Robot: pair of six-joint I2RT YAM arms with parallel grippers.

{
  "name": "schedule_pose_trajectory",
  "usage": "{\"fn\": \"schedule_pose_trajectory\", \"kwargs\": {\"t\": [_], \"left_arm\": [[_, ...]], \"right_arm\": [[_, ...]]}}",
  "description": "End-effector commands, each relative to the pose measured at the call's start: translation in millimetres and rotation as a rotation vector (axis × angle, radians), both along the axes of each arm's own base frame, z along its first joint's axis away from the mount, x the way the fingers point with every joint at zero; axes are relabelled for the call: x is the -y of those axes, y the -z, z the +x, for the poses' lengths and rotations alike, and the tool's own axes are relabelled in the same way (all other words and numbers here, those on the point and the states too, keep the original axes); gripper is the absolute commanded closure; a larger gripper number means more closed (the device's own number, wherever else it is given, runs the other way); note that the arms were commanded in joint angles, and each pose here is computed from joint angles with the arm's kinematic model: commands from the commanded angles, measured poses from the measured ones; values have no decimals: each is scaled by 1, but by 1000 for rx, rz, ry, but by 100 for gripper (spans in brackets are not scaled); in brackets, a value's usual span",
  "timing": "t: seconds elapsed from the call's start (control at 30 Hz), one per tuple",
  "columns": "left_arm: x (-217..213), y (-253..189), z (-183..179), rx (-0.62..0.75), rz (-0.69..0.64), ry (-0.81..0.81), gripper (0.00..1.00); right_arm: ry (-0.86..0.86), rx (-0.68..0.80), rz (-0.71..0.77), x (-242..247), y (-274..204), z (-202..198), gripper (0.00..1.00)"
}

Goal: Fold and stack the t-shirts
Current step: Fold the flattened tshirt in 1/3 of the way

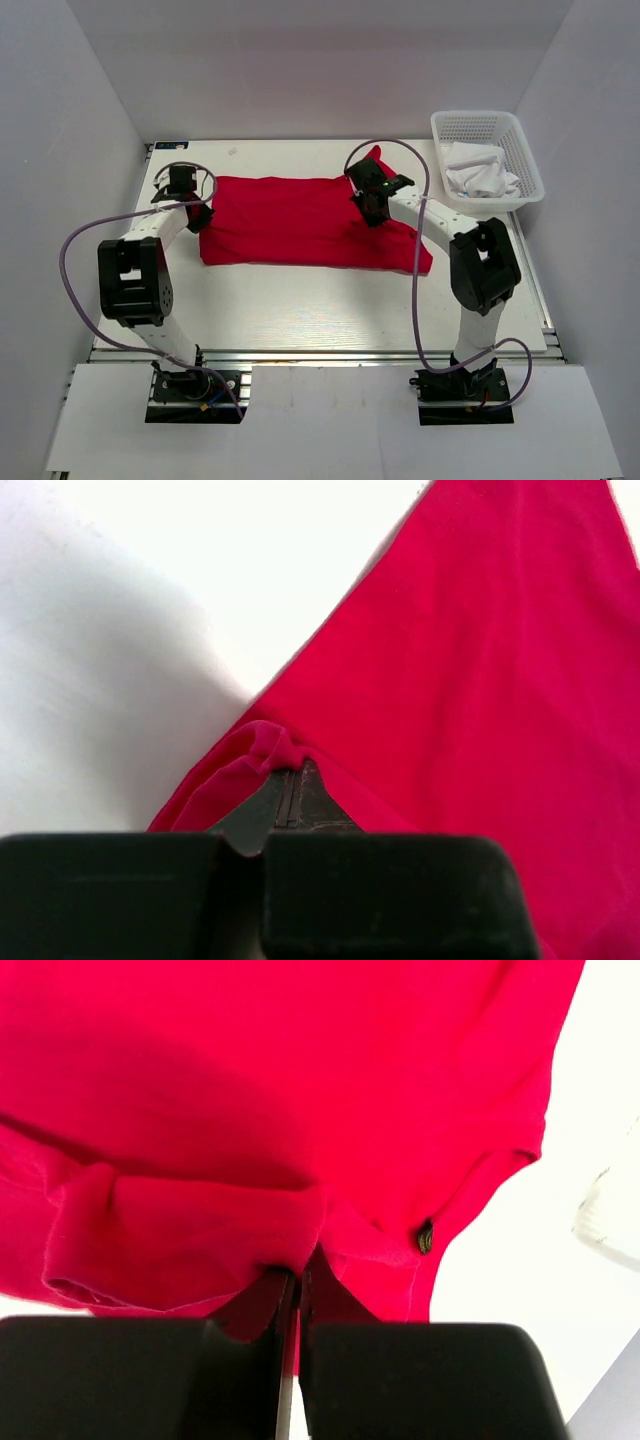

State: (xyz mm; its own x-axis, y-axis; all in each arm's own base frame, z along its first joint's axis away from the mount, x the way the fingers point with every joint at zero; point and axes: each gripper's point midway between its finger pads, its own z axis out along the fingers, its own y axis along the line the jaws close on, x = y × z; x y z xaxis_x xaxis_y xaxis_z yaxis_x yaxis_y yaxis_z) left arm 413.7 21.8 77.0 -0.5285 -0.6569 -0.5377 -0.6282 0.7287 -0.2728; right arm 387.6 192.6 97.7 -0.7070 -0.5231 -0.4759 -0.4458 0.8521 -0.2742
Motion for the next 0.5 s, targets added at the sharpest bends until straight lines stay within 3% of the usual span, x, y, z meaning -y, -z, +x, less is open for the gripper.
{"fn": "schedule_pose_trajectory", "kwargs": {"t": [0.0,0.03,0.07,0.17,0.2,0.27,0.33,0.4,0.47], "left_arm": [[-5,-10,19,34,20,3,100],[-6,-9,22,31,20,3,100],[-6,-6,28,27,20,3,93],[-7,-8,42,36,33,20,53],[-7,-3,43,15,32,20,22],[-10,-16,56,35,47,23,2],[-10,-20,59,18,46,23,0],[-10,-20,54,-8,52,35,0],[-11,-35,53,13,59,41,0]], "right_arm": [[-13,24,-12,-1,-6,18,98],[-14,11,-23,-2,5,22,93],[10,46,-32,0,0,32,83],[40,80,-40,-2,8,56,69],[75,96,-43,0,16,69,63],[115,144,-28,1,7,88,35],[159,189,-41,3,-1,105,31],[179,209,-25,4,-10,105,10],[181,236,0,5,-23,101,10]]}}
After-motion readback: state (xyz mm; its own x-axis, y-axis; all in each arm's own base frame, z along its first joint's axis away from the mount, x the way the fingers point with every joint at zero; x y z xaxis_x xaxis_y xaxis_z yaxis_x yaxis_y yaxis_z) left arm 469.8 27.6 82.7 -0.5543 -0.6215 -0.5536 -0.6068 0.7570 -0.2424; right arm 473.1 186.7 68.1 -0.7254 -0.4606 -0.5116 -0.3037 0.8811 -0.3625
